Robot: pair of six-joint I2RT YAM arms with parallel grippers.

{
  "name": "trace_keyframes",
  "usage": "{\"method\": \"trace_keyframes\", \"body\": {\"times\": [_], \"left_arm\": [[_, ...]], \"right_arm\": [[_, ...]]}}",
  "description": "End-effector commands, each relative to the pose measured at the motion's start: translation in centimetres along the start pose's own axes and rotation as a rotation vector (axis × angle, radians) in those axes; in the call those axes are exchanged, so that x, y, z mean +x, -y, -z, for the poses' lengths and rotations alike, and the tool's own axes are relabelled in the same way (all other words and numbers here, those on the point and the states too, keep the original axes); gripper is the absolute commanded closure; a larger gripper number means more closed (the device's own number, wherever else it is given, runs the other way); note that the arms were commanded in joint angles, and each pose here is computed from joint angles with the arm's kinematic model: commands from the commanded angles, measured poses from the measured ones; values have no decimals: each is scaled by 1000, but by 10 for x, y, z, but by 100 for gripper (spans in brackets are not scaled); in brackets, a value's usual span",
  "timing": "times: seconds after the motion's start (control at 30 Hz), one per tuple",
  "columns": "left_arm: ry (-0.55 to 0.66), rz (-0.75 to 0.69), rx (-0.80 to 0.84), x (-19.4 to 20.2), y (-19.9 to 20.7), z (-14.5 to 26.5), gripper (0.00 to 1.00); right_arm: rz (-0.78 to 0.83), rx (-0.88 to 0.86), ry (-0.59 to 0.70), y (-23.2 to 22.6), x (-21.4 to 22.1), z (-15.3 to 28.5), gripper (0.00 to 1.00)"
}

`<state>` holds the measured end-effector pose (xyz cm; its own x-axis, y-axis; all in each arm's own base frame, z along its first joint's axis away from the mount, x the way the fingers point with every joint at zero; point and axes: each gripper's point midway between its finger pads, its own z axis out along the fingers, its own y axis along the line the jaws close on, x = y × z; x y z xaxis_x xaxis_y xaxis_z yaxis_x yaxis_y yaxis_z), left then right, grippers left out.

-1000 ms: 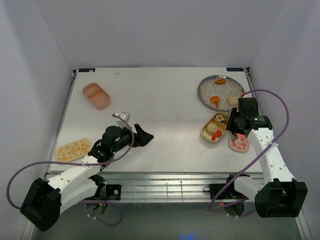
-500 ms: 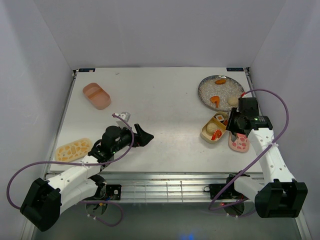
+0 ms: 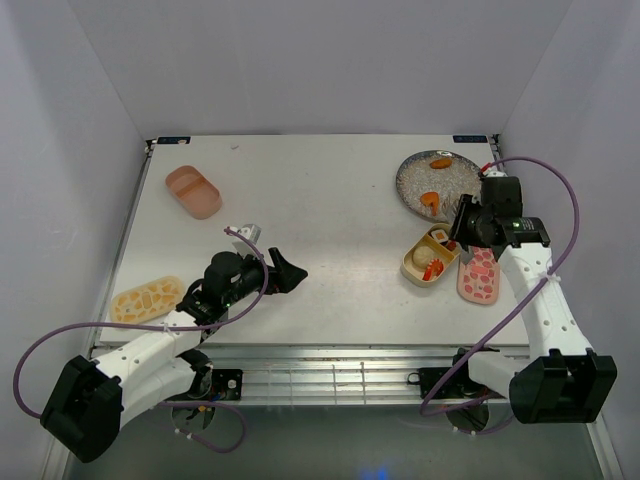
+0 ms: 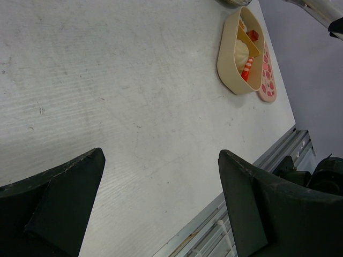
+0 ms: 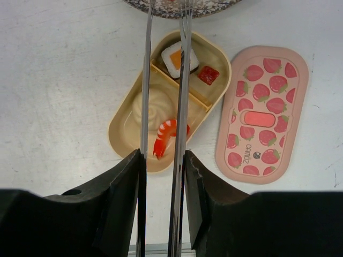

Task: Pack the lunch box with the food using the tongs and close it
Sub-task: Place the clamp at the center of the board.

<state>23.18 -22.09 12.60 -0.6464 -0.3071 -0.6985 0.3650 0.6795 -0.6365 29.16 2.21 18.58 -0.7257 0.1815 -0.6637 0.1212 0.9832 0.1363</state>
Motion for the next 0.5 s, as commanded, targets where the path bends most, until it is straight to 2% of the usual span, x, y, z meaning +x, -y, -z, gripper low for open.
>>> {"method": "trace_keyframes", "body": {"times": [0.0,0.23,0.47], "left_arm": [[18,-21,1,-6,3,-1,2],[26,-31,-47,-7,-7,-5,2],[14,-38,-112,-5,-22,-13,2]], "right_arm": [[32,-60,84,-15,-35,0,58],[35,-109,141,-29,-65,-8,58],[42,-107,130,-31,-71,-31,58]]}}
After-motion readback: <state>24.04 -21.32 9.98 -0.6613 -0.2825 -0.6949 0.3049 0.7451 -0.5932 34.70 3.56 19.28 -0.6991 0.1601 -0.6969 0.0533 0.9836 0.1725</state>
